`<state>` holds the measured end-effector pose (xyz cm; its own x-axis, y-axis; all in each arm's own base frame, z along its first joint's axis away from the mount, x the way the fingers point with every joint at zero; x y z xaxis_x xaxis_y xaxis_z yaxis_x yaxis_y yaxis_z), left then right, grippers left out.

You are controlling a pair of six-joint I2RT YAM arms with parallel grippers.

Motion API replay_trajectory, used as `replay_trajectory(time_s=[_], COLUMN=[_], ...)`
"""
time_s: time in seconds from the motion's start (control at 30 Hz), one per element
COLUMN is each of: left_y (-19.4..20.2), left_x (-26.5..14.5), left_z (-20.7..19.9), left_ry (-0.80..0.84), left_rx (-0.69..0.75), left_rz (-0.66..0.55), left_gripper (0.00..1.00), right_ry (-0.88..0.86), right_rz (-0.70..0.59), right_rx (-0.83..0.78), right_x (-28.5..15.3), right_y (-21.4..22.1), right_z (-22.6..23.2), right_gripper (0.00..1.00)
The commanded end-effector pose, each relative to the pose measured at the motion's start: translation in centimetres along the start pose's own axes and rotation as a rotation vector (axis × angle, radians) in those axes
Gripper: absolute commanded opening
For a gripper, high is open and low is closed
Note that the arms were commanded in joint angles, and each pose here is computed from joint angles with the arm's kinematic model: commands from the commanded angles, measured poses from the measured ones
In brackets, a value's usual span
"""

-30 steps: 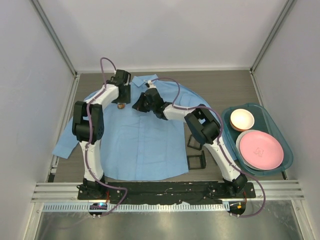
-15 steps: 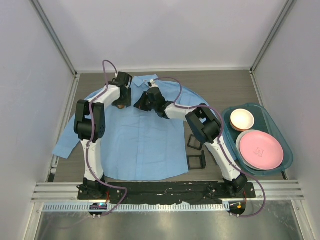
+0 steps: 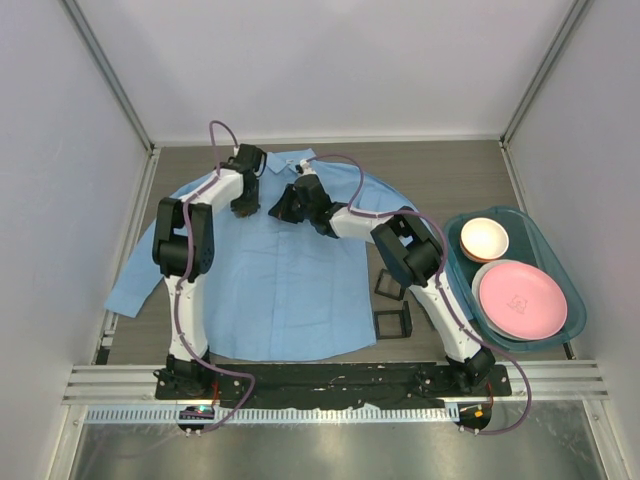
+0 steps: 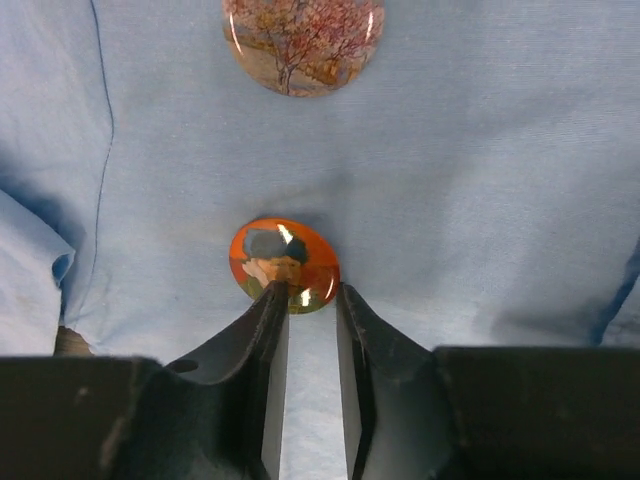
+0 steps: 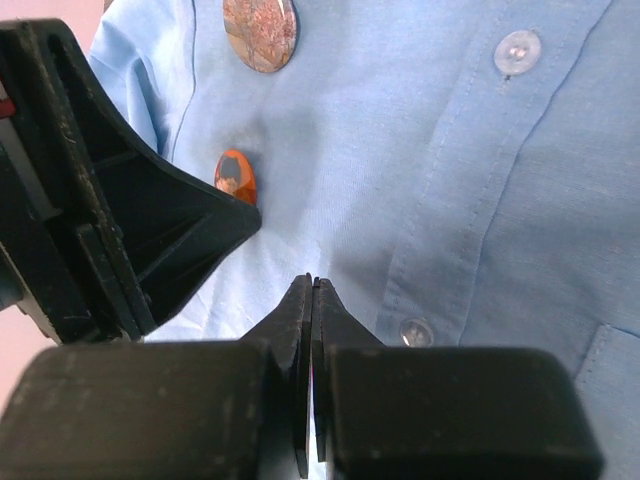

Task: Remove the brooch from the garment

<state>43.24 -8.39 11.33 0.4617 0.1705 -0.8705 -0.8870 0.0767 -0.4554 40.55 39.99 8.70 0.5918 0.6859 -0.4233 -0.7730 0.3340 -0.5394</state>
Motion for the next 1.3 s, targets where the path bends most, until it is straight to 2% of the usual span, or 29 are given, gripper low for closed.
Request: replay_trajectory(time_s=[0.0, 0.2, 0.43, 0.53, 0.57, 0.67, 0.93, 1.03, 1.27], left_y=[-1.0, -1.6, -1.5, -1.7, -1.8, -2.1, -2.8, -2.8, -2.2], left_x=[-0.3, -1.8, -2.8, -3.0, -3.1, -2.9, -1.5, -1.0, 0.1], left_z=[0.1, 0.3, 0.7, 0.8, 0.8, 0.9, 1.1, 0.6, 0.1], left_ry=[0.001, 0.015, -0.013, -0.028, -0.035, -0.056, -0.113, -0.080, -0.071], left_rx=[0.007, -0.002, -0.010, -0.022, -0.026, -0.022, 0.011, 0.016, -0.021], left_rz=[-0.006, -0.025, -0.045, -0.055, -0.057, -0.061, -0.042, -0.033, 0.010], left_gripper=[0.25, 0.09, 0.08, 0.36, 0.51, 0.62, 0.62, 0.58, 0.59], right_ry=[-0.037, -0.042, -0.044, -0.031, -0.027, -0.020, -0.013, -0.003, 0.004], right_rz=[-0.012, -0.014, -0.014, -0.015, -0.010, 0.001, 0.010, 0.014, 0.015], right_rx=[-0.041, -0.060, -0.056, -0.059, -0.061, -0.063, -0.066, -0.063, -0.053], right_x=[0.1, 0.4, 0.4, 0.1, 0.0, -0.1, -0.5, -0.7, -0.7], right_y=[-0.8, -1.2, -1.2, -1.1, -1.0, -0.7, -0.6, -0.5, -0.8], right_z=[1.3, 1.5, 1.7, 1.5, 1.3, 1.1, 0.5, 0.1, -0.5], right_gripper=[0.01, 0.01, 0.01, 0.01, 0.01, 0.01, 0.01, 0.01, 0.01])
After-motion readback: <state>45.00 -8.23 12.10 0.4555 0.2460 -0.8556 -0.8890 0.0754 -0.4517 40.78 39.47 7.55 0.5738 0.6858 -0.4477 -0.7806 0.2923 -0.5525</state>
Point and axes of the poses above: each gripper's point midway between its finger pads, its own x axis out along the fingers, its own z axis along the line the jaws close on, y = z × x, the point moved 10 cm from there along -x, back along the fingers, and after that the axes turned 3 degrees about x, right-handed, at the moved point
